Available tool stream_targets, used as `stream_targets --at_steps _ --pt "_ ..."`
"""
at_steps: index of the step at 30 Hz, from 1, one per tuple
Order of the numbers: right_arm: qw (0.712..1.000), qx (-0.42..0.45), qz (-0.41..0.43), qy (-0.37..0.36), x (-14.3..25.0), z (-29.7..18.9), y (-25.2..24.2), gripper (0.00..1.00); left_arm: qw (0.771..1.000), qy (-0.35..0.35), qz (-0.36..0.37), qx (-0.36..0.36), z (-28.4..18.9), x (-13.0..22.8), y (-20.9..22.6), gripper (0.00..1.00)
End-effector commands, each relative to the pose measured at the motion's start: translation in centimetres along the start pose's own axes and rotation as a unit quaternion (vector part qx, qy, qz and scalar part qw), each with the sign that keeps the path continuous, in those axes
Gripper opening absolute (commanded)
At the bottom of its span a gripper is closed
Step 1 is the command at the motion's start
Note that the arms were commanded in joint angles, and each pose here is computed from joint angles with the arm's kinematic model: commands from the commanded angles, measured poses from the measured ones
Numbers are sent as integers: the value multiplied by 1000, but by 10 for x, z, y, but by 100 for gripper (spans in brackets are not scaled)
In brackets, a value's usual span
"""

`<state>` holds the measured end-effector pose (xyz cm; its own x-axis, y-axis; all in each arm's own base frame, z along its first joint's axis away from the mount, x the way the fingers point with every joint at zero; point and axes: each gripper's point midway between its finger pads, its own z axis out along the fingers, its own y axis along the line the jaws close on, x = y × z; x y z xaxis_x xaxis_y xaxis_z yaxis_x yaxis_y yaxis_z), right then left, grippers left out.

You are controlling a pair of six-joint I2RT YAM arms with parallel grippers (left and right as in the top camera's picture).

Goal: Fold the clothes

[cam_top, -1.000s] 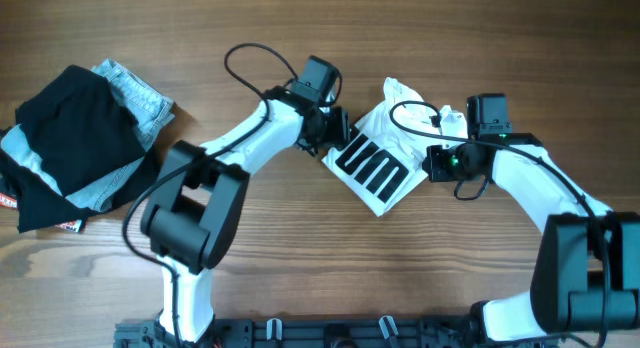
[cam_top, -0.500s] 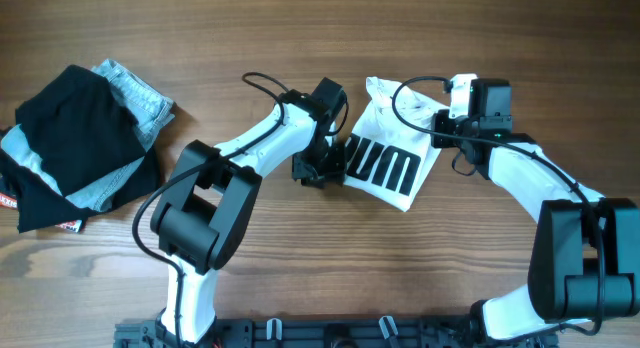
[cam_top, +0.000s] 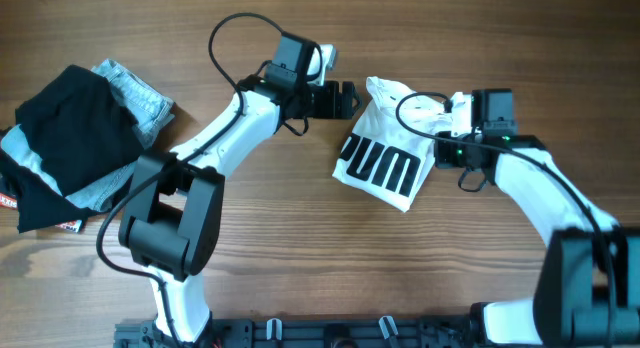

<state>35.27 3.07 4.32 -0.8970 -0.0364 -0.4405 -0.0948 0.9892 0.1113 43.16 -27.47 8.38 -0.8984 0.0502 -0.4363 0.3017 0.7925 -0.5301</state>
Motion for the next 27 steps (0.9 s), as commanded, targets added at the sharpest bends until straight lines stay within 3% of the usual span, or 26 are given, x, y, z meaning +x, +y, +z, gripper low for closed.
stream_targets --at_steps 1,4,12,19,23,24,25,27 --pt "999 16 5 -42 -15 -36 -1 30 997 23 10 69 17 8 -6 95" --pt "999 16 3 -47 -11 -56 2 31 994 25 17 106 31 10 -11 95" --pt "999 16 3 -51 -1 -84 6 30 992 29 -1 122 72 22 1 92" --pt "998 15 15 -60 -1 -94 7 31 986 74 -6 147 109 62 -13 85" --pt "998 15 14 -61 -1 -94 7 31 985 72 4 155 113 64 -24 63" --pt "998 15 14 -61 -1 -94 7 31 985 69 0 157 113 61 -25 54" --pt "998 15 15 -60 -1 -94 8 31 985 65 -7 158 113 59 -26 36" --pt "998 14 14 -60 -1 -94 8 31 986 57 -15 155 113 55 -26 22"
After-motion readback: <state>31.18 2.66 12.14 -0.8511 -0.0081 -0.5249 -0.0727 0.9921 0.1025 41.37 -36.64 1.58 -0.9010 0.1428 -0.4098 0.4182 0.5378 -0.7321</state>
